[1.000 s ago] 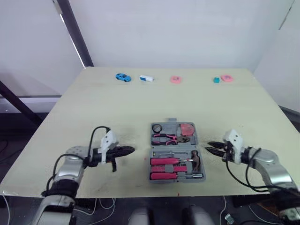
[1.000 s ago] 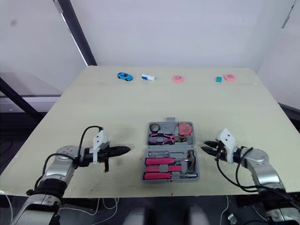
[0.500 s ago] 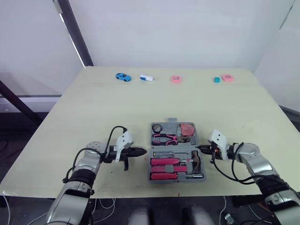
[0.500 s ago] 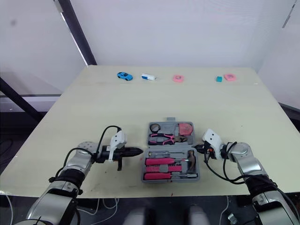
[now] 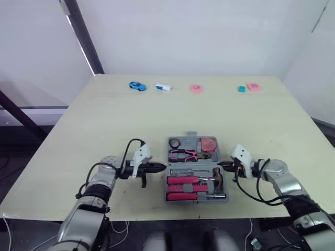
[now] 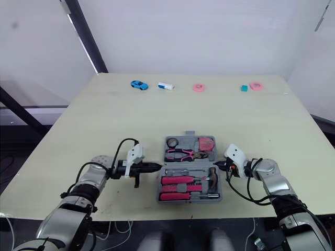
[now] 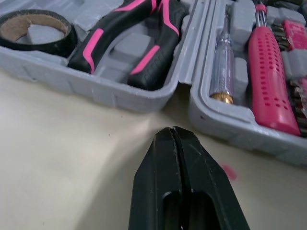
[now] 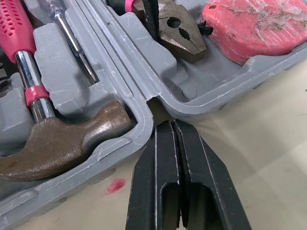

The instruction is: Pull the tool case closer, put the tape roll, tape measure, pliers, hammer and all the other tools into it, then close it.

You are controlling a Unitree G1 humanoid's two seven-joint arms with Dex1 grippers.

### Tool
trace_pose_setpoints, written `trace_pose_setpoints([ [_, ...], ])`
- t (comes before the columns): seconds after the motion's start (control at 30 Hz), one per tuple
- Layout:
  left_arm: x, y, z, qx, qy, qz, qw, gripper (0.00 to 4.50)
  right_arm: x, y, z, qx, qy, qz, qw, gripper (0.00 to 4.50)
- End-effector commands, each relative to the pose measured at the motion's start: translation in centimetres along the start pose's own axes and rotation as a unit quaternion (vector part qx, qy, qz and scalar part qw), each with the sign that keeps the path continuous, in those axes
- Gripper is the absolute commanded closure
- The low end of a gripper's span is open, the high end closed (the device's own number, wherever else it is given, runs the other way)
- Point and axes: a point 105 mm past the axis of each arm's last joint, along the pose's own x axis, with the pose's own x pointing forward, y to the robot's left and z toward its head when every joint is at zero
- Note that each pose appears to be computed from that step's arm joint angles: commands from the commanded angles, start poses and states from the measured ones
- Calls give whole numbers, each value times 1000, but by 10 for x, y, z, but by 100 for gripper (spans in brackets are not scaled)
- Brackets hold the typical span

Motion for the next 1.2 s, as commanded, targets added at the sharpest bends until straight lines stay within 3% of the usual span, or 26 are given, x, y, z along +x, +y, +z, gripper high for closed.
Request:
trace_pose_setpoints([
  [0.03, 8, -3, -5, -3, 12, -4, 1000, 450, 3, 2, 14, -17, -24, 6, 1000, 446],
  [0.53, 24, -14, 7, 16, -3, -48, 999, 450, 2, 6, 12, -13, -22, 20, 999, 446],
  [1.2, 32, -41, 3, 29, 13, -113, 993, 450, -16, 28, 2, 10, 1, 58, 998, 446],
])
